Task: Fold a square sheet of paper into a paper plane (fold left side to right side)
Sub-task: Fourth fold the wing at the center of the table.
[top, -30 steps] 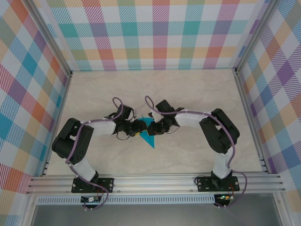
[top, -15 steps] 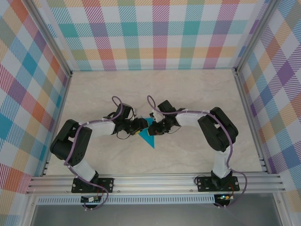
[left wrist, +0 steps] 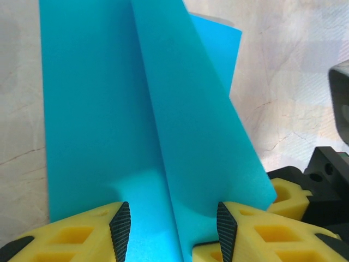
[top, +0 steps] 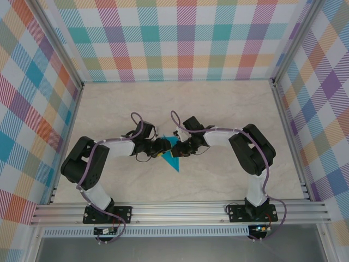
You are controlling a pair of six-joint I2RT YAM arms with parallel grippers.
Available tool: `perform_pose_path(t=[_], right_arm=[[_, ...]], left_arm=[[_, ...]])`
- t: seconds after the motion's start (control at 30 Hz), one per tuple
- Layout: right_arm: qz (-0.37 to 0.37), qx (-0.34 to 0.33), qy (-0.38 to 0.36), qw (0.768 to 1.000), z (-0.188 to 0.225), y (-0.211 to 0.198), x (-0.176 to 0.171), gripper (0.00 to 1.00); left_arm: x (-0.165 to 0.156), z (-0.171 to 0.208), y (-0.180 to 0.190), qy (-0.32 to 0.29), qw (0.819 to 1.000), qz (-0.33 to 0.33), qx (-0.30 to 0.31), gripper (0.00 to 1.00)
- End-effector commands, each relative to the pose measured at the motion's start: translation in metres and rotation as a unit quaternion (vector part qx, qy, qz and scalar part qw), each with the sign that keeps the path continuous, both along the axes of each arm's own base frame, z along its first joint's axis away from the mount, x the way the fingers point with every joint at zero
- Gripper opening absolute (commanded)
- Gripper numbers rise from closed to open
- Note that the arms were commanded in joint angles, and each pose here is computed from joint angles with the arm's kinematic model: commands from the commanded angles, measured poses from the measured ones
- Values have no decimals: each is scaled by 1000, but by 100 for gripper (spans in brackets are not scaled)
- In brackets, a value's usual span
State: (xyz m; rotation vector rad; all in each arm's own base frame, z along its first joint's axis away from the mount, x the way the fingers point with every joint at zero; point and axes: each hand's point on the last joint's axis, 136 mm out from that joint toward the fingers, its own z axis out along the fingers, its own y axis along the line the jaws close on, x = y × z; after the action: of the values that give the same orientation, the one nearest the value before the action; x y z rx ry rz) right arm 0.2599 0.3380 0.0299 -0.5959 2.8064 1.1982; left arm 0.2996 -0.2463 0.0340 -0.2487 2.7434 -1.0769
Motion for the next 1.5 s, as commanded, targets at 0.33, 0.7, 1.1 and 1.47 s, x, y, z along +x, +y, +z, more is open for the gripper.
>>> perform_pose_path(t=[0.33, 0.7, 1.1, 1.47], right_arm=[[1, 8, 17, 1000, -7, 0, -1, 18], [2, 10, 18, 1000, -6, 1, 1, 20], [-1, 30, -8, 1000, 16, -1, 4, 31], [-36, 68, -28, 997, 48, -23, 16, 40]], left_arm=[[-3, -18, 5, 18, 999, -5, 42, 50], [-9, -29, 13, 33, 996, -8, 83, 49], [-9, -32, 16, 40, 995, -4, 92, 49], [-9, -31, 15, 40, 995, -6, 91, 49]])
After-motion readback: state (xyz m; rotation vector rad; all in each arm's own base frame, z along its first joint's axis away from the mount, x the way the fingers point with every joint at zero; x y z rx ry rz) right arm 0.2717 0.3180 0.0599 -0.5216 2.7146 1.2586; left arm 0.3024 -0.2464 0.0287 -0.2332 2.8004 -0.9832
